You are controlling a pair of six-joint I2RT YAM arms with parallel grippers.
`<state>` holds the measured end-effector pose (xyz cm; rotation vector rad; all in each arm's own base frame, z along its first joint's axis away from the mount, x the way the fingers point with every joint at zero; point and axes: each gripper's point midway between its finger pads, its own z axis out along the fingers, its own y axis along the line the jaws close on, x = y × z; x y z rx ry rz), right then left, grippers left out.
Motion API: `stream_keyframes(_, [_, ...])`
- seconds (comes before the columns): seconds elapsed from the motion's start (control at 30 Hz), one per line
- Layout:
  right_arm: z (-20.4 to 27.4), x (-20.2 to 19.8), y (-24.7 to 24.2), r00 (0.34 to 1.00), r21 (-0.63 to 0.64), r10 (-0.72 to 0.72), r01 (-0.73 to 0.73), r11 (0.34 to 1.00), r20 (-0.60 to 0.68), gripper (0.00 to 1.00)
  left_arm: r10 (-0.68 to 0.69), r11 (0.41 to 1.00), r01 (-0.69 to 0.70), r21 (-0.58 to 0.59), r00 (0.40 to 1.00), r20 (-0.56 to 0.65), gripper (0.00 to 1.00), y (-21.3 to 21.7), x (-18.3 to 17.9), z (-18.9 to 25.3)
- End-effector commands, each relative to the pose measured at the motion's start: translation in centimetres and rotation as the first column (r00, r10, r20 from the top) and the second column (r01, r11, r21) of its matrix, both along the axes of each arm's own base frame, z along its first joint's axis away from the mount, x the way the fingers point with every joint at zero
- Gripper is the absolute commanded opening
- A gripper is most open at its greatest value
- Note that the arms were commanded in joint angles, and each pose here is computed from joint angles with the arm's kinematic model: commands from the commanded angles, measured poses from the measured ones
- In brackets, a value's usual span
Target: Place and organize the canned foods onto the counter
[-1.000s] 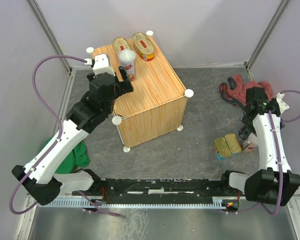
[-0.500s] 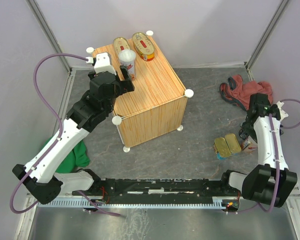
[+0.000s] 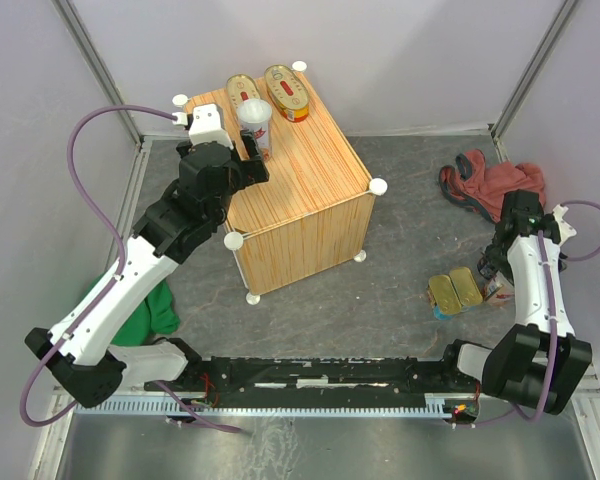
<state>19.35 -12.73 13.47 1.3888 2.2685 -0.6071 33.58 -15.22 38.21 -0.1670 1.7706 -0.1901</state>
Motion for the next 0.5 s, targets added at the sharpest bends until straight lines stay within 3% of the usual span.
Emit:
stream_keyframes(0.0, [-0.41, 0.43, -0.68, 1.000, -0.017, -0.003, 0.003, 1.000, 0.007, 0.99, -0.023, 1.000, 0.024, -0.016, 0.998, 0.053, 0.95, -0.38, 0.09, 2.42])
stream_keyframes(0.47, [-1.16, 0.33, -1.35, 1.000, -0.012, -0.024, 0.024, 1.000, 0.001, 0.99, -0.037, 0.999, 0.037, -0.017, 0.998, 0.046, 0.94, -0.75, 0.10, 2.23])
